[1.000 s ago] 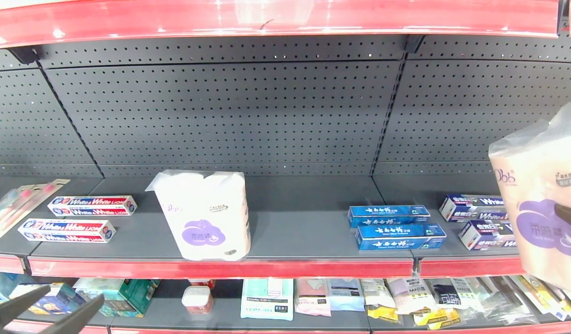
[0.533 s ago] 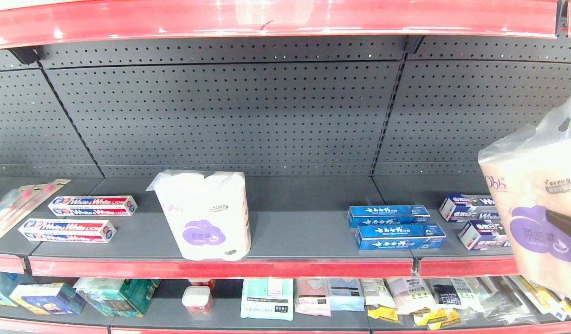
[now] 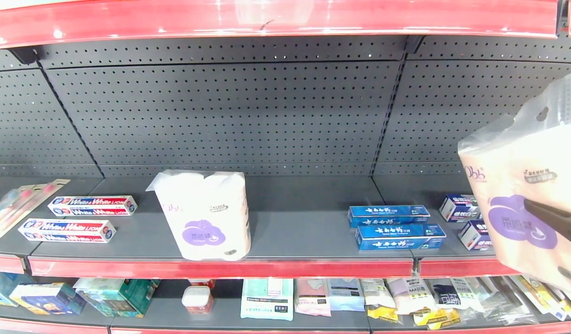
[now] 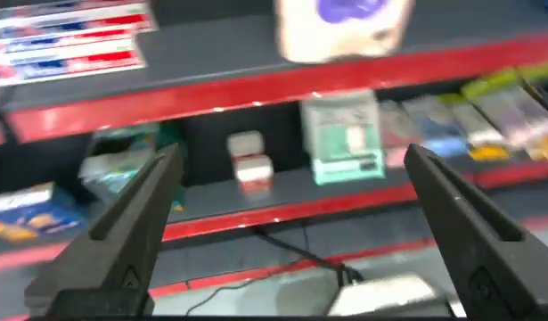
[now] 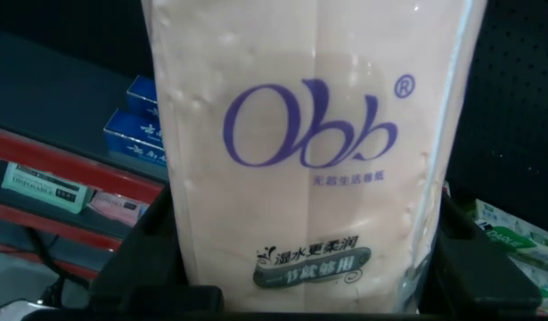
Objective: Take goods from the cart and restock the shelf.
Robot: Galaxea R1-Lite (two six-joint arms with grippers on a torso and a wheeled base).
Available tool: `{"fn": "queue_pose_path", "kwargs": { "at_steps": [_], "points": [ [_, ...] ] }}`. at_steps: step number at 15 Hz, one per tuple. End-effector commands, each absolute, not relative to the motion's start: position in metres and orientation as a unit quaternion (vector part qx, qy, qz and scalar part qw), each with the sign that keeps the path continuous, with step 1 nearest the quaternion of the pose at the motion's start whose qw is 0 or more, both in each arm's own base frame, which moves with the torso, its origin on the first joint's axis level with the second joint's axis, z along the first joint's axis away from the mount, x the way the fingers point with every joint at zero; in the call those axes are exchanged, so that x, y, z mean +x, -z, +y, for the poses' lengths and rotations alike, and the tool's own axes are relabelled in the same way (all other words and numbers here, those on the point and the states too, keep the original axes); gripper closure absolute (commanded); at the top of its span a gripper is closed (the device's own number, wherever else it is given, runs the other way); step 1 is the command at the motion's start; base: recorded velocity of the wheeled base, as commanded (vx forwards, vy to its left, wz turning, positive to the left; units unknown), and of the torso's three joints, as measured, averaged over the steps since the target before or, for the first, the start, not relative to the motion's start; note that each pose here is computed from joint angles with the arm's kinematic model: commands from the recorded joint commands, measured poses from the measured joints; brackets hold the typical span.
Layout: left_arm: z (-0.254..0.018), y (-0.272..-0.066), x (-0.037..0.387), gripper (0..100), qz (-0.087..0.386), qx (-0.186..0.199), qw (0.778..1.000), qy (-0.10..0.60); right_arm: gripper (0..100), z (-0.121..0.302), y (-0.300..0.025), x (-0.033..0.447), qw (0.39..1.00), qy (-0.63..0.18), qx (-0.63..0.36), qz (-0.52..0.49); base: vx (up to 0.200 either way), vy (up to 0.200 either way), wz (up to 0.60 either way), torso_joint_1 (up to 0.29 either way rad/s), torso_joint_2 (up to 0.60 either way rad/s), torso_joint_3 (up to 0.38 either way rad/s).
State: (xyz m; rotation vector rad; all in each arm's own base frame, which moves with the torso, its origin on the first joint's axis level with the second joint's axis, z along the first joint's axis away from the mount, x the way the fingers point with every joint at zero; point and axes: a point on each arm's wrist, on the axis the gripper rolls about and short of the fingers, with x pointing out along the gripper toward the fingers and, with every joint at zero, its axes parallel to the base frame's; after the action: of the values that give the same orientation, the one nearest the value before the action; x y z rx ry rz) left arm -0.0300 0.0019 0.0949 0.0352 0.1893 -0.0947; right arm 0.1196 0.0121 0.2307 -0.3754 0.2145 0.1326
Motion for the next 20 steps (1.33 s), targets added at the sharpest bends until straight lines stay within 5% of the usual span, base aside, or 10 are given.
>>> {"fn": "queue_pose_path", "kwargs": {
  "at_steps": [1,2,5,8,13,20],
  "points": [
    [0.0024,-0.0890,-0.0265,0,0.083,0.008,0.996,0.000,100,0.0134,-0.2266,0.1306,0.973,-0.068,-0.186,0.117,0.000,0.000,0.00,0.000,0.00,0.000],
    [0.0022,-0.0874,-0.0291,0,0.041,-0.022,0.997,-0.059,100,0.0139,-0.2273,0.1354,0.973,-0.068,-0.186,0.115,0.000,0.000,0.00,0.000,0.00,0.000],
    [0.0036,-0.0839,-0.0292,0,0.020,-0.005,0.996,-0.087,100,0.0139,-0.2260,0.1356,0.973,-0.068,-0.188,0.116,0.000,0.000,0.00,0.000,0.00,0.000],
    [0.0003,-0.0848,-0.0277,0,0.016,-0.026,1.000,-0.008,100,0.0137,-0.2265,0.1357,0.973,-0.067,-0.187,0.116,0.000,0.000,0.00,0.000,0.00,0.000],
    [-0.0006,-0.0829,-0.0271,0,0.009,-0.014,1.000,0.011,100,0.0137,-0.2268,0.1335,0.973,-0.067,-0.188,0.113,0.000,0.000,0.00,0.000,0.00,0.000],
    [-0.0014,-0.0832,-0.0272,0,0.008,-0.010,0.999,0.030,100,0.0139,-0.2273,0.1350,0.973,-0.067,-0.187,0.113,0.000,0.000,0.60,0.006,0.00,-0.002]
  ]
}}
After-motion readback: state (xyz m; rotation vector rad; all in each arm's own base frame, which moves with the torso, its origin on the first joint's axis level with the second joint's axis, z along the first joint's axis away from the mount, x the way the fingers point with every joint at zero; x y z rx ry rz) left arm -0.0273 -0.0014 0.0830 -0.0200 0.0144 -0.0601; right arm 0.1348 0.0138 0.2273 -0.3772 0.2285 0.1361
